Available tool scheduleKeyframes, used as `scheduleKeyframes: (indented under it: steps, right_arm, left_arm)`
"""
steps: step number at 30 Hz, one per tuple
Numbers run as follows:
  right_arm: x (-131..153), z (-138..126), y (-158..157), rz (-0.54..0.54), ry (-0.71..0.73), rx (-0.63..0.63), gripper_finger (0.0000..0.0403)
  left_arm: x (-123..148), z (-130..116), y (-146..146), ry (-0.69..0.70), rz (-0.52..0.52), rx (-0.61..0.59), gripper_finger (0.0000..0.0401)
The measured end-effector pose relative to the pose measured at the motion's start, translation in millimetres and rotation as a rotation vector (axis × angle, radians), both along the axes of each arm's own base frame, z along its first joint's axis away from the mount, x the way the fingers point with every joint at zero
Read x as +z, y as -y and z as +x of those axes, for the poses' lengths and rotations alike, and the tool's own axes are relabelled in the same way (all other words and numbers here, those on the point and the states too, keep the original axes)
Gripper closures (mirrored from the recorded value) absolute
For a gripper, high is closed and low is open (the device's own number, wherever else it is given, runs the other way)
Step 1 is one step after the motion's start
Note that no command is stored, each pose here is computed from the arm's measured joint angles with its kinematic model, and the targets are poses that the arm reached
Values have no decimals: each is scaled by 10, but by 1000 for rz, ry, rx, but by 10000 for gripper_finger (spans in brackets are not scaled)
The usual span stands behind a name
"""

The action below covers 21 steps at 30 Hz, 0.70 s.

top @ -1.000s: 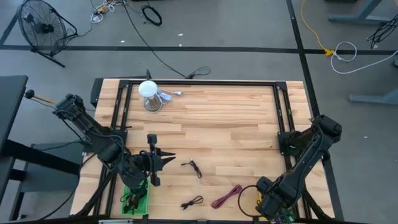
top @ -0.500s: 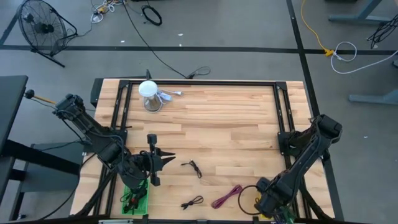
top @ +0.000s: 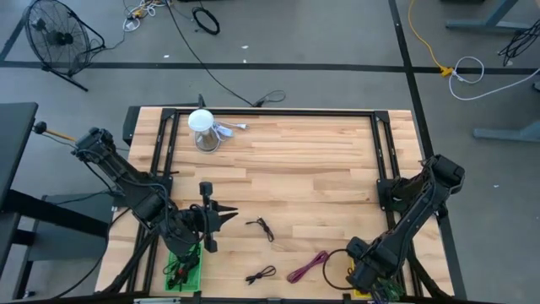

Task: Pick & Place USB Port
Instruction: Put the black green charger cable into the yellow bin, then put the black pink charger cable into the yellow bin

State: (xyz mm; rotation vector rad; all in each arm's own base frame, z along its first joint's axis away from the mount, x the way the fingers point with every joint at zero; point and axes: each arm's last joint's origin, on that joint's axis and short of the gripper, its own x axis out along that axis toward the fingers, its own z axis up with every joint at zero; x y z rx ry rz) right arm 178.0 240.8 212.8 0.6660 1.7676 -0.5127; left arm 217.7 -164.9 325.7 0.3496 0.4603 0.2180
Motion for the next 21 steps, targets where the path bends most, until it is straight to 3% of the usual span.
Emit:
scheduleKeyframes:
  steps: [11, 21]
  right_arm:
    - [0, 12, -11, 7, 17, -4, 340]
    - [-3, 7, -1, -26, 34, -15, 278]
  left_arm:
    - [-1, 0, 1, -1, 1, 0, 348]
    - [-1, 0, 0, -1, 2, 0, 348]
